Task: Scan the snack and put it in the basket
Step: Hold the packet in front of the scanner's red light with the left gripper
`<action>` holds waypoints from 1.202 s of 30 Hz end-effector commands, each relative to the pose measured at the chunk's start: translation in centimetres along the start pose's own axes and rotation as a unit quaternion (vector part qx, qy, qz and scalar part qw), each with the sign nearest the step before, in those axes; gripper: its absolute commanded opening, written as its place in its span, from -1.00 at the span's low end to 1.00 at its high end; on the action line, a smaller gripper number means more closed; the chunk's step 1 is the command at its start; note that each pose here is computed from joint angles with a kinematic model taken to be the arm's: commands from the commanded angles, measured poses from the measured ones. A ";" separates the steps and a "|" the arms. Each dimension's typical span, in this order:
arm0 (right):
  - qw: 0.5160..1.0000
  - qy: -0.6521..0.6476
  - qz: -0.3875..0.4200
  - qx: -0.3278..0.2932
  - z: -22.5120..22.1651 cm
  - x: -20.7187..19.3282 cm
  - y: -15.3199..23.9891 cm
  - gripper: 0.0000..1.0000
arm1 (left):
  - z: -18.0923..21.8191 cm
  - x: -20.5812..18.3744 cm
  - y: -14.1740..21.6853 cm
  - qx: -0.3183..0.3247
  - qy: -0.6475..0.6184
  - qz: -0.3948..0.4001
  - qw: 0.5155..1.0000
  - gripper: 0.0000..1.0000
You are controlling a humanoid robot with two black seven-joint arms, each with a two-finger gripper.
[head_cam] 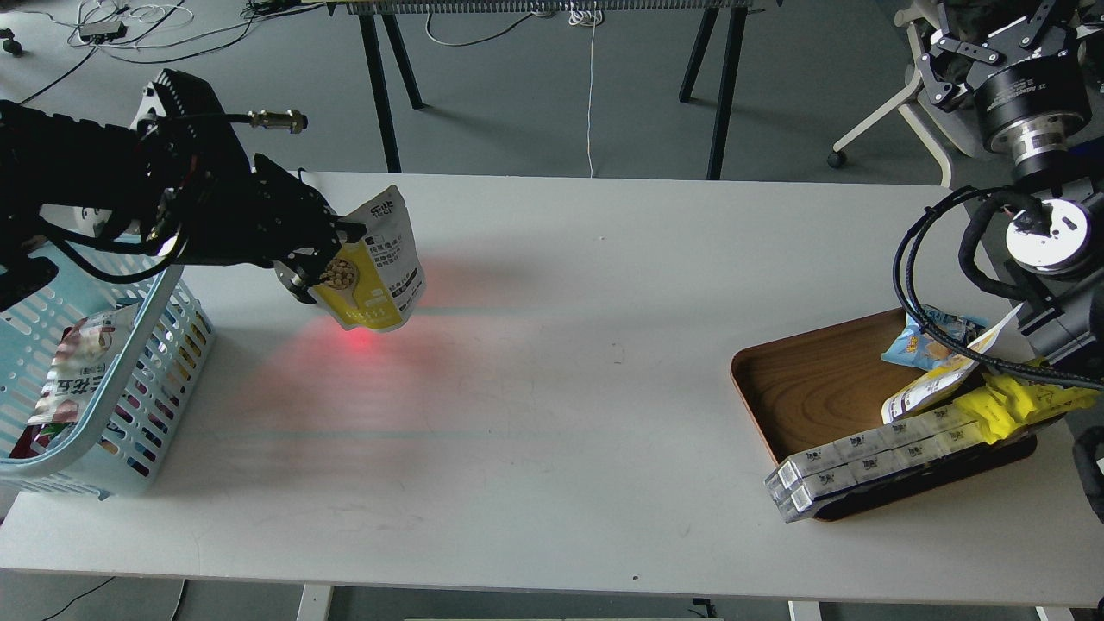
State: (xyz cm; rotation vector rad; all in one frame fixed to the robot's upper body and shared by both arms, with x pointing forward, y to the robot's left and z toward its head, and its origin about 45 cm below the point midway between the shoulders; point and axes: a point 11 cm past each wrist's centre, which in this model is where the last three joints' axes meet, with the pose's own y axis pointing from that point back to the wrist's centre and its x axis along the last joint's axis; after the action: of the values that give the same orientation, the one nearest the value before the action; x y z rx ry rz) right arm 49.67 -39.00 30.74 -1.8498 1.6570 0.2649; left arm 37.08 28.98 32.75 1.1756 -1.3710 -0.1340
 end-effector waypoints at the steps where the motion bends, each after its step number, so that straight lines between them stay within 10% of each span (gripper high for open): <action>1: 1.000 0.000 0.000 0.000 0.0 0.0 0.0 0.99 | 0.1 0.1 0.1 -0.004 -0.001 0.002 1.000 -1.00; 36: 1.000 -0.001 -0.001 0.000 0.0 -0.1 -0.1 0.99 | -0.5 -2.0 -0.8 0.010 0.023 -0.019 1.000 -1.00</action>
State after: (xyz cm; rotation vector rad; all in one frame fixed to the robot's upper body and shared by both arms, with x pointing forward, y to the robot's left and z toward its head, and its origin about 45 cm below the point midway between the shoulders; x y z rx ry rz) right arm 49.72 -38.88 30.82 -1.8511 1.6529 0.2650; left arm 37.32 30.11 30.94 1.2117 -1.3149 -0.1216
